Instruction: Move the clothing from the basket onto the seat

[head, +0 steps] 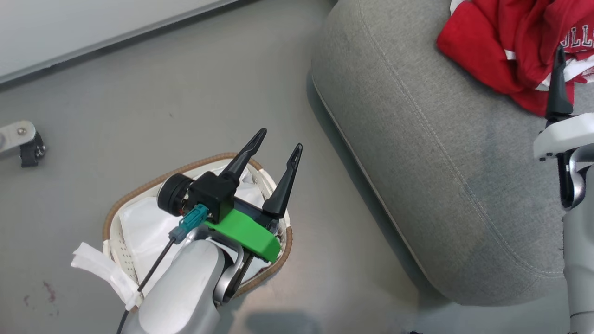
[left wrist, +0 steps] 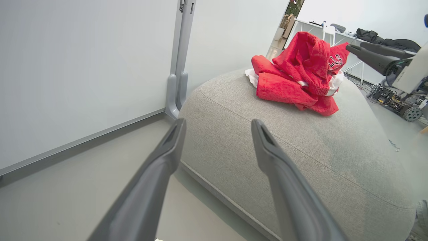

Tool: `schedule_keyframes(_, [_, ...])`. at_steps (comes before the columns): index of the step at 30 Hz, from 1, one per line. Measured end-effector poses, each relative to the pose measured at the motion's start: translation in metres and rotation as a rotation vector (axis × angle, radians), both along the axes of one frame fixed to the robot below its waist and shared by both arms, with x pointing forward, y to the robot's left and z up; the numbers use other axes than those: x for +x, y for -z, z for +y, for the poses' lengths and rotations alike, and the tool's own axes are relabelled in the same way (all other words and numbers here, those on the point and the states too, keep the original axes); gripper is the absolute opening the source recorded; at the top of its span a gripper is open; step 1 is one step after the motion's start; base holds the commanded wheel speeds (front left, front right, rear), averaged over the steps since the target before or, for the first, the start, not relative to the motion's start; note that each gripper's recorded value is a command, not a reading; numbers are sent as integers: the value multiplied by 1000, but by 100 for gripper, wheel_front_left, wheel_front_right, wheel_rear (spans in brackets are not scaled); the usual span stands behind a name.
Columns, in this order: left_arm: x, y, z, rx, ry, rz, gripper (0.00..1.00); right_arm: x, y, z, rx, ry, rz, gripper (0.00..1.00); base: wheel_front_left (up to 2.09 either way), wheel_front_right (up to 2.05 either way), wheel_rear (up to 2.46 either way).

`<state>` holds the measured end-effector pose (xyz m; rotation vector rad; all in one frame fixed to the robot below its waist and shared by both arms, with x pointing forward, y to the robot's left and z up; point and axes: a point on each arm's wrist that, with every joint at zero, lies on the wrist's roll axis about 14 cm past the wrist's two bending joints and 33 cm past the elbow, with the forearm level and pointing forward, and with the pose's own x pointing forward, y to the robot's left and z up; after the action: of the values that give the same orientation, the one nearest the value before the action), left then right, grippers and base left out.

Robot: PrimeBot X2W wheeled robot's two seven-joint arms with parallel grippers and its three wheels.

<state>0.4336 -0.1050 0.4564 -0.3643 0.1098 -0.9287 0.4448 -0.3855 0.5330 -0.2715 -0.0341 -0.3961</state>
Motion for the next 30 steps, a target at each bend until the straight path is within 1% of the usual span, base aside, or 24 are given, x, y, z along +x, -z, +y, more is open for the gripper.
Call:
schedule_keyframes(6, [-4, -15, 20, 20, -81, -21, 100, -8, -17, 34, 45, -86, -70, 100, 0, 0, 0])
schedule_keyframes(9, [1, -19, 40, 43, -150, -36, 100, -5, -19, 56, 72, -143, -90, 100, 0, 0, 0])
schedule_keyframes(14, [13, -21, 92, 71, -319, -36, 100, 5, -10, 101, 139, -252, -96, 100, 0, 0, 0])
schedule_keyframes(21, [12, -14, 167, 138, -538, -23, 100, 18, 1, 162, 205, -393, -80, 100, 0, 0, 0])
schedule_keyframes(25, [5, -10, 213, 175, -670, -11, 100, 21, 5, 187, 229, -448, -73, 100, 0, 0, 0])
schedule_keyframes(30, [-13, 2, 252, 220, -781, 28, 100, 18, 17, 213, 264, -502, -40, 100, 0, 0, 0])
